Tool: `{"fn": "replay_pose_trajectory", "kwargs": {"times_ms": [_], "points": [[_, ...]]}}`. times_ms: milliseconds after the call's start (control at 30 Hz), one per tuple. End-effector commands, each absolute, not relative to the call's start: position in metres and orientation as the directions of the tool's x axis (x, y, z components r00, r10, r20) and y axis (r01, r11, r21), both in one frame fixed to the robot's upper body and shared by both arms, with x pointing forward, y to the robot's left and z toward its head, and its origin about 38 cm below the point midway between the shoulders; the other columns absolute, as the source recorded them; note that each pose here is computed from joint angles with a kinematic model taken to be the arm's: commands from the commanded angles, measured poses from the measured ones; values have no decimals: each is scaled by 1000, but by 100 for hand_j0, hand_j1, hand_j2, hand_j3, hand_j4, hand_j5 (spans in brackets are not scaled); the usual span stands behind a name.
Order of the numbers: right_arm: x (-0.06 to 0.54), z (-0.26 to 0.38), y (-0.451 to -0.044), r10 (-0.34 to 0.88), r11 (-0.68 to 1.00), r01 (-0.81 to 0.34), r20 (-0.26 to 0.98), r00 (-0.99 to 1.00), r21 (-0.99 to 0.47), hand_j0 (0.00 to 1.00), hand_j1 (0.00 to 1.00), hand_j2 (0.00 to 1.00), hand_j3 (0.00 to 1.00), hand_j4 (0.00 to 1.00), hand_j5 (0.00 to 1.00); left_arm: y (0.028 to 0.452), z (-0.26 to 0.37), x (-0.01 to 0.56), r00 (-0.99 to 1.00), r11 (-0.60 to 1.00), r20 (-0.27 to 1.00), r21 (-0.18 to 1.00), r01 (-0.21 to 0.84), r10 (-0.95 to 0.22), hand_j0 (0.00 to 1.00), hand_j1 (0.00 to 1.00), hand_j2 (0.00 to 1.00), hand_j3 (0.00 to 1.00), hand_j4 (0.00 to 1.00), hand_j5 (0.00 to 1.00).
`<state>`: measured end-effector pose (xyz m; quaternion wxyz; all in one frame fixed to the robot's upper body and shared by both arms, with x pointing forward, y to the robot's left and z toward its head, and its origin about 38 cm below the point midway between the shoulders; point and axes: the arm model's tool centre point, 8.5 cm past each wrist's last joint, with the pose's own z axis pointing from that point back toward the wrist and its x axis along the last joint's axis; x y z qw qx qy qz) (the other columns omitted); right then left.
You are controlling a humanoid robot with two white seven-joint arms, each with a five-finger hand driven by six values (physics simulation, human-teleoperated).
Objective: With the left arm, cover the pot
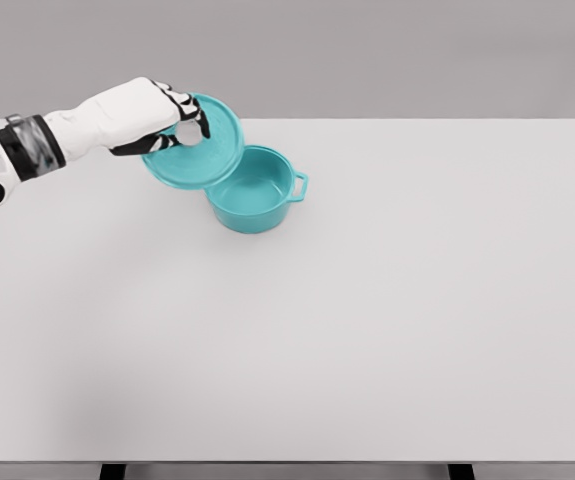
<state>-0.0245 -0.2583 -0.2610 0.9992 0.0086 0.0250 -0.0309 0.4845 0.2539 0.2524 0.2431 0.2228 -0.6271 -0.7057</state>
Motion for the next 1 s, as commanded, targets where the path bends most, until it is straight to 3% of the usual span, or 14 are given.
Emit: {"fn": "replay_pose_trajectory", "kwargs": {"times_ms": [0,967], "points": [[-24,-261,-258,-61,998,62,-50,997,16,100,100,100,100,100,100,245,249,483,-794,-89,2,994,70,-608,45,45,45,45,45,45],[-24,-261,-258,-61,998,62,-50,997,16,100,100,100,100,100,100,193,223,490,-830,-79,58,989,121,-555,46,46,46,46,46,46]]}}
